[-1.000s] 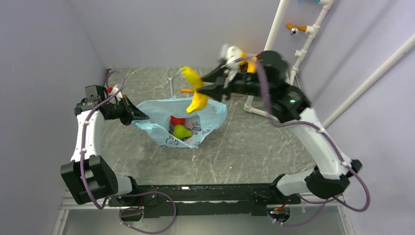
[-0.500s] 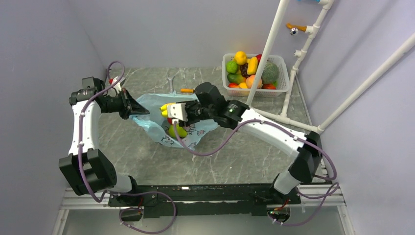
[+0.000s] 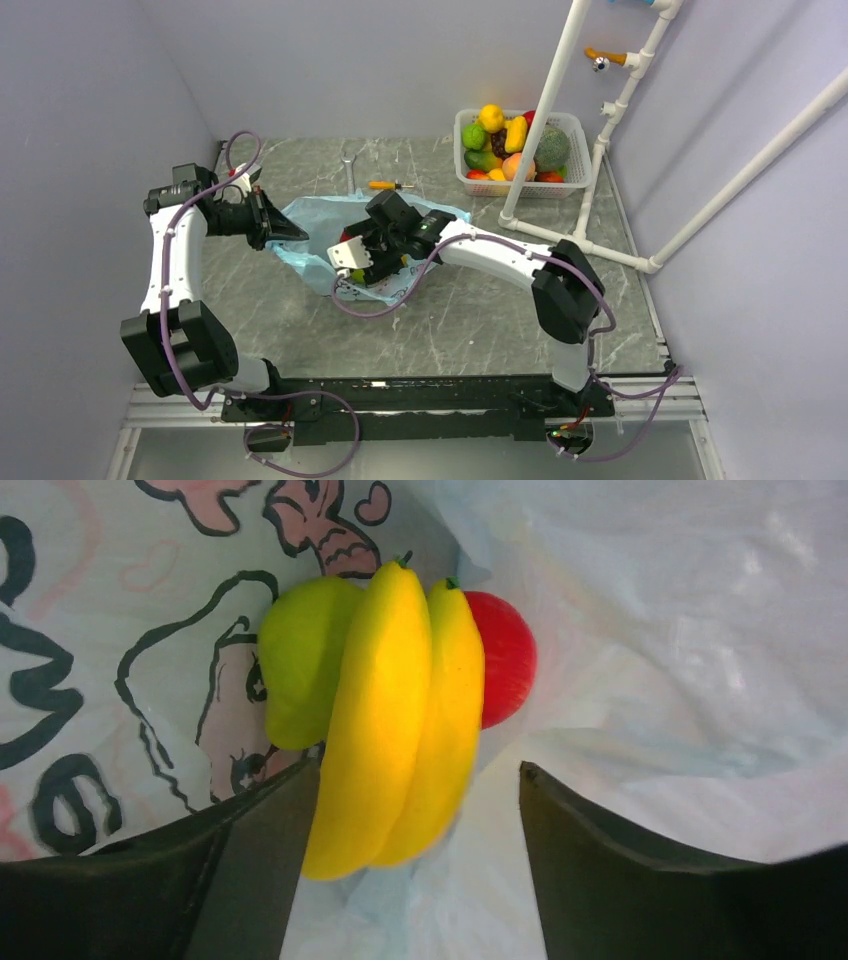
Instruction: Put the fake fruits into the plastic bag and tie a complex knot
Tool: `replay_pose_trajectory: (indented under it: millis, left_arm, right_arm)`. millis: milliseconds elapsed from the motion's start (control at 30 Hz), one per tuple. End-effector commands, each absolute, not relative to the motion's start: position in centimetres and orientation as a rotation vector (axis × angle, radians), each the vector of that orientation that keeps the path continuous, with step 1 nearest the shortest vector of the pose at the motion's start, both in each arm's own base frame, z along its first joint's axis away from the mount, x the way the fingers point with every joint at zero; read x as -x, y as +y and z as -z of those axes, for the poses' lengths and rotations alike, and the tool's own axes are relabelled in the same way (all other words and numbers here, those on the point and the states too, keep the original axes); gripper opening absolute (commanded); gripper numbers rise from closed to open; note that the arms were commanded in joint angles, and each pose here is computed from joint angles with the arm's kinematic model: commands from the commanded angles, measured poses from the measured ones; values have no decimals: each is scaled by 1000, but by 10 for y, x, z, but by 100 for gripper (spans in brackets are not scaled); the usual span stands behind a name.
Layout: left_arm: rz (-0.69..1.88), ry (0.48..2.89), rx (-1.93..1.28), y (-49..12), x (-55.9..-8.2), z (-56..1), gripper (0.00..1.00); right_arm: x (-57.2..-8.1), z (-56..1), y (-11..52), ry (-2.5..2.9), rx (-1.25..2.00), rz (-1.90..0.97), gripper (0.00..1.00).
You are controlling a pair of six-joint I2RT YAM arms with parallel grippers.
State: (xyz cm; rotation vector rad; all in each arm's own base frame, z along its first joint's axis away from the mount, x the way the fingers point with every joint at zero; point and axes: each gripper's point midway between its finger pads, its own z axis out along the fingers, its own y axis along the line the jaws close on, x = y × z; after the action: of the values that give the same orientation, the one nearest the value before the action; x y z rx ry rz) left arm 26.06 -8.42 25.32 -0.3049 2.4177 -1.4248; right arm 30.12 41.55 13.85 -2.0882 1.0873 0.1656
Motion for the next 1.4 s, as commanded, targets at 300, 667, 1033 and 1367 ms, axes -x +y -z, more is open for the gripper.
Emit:
replay_pose_trajectory:
  millis: [300,667,1033,1367]
  left_arm:
    - [1422,2404,337,-77,-276,-251,0]
    - [1392,2395,365,-74,-284,-247,0]
    - [1329,2421,295,-72,-280,-246,0]
    - [996,2412,-262,-78,-282,-298,8]
  right_arm:
    - [-210,-362,385,1202,1656,-600,90]
    - [-207,-352,275,1694,1105,-566,100]
    - [-235,-301,282,1816,977,-742,78]
    - [-210,-435,277,1553,943,-891,0]
